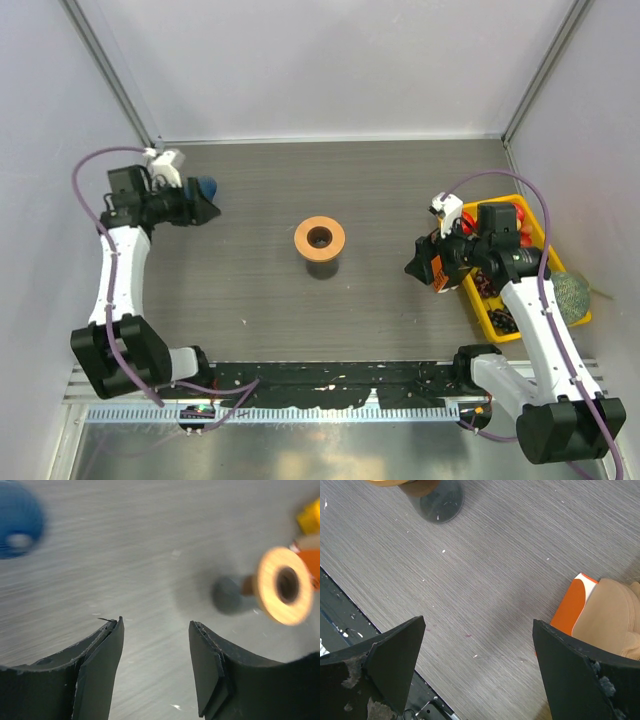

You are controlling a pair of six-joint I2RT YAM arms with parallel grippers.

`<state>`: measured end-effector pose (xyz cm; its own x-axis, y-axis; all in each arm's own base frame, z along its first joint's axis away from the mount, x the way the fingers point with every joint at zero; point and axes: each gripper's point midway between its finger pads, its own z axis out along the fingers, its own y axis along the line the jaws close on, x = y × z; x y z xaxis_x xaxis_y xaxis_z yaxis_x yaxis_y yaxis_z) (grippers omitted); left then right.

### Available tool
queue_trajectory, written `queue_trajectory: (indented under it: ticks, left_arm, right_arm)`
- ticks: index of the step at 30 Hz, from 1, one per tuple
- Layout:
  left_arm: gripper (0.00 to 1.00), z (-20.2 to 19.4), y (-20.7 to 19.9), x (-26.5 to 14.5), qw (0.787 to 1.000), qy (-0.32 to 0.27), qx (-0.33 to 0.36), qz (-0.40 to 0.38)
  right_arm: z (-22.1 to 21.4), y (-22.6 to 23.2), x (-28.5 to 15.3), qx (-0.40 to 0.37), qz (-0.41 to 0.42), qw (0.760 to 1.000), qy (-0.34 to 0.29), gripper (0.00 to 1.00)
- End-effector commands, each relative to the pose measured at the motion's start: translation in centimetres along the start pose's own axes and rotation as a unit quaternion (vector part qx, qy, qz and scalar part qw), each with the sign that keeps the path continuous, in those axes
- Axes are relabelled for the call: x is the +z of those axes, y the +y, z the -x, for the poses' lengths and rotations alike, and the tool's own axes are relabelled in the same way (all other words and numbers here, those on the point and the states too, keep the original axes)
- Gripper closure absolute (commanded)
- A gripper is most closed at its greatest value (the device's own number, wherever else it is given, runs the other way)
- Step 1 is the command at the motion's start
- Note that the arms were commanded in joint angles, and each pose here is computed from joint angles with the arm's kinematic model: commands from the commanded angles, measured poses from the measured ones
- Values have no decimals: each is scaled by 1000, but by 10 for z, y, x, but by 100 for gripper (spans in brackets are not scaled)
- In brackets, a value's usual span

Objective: Place the coffee filter in the dripper

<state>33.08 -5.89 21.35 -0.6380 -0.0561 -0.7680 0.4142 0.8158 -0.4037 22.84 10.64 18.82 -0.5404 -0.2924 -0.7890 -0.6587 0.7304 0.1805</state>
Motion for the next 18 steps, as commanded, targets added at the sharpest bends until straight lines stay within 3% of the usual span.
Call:
queue_trajectory:
  ticks: [1, 6, 18]
  left_arm:
    - [36, 24, 75, -30, 989, -8, -19, 148]
    - [33, 60, 124, -35, 973, -26, -46, 226]
    - [34, 90, 186, 8, 960, -52, -124, 244]
  right_arm:
    - [12, -4, 0, -29, -12, 999, -27, 4]
    - [11, -7, 3, -25, -20, 999, -25, 4]
    - [13, -11, 5, -22, -26, 999, -19, 4]
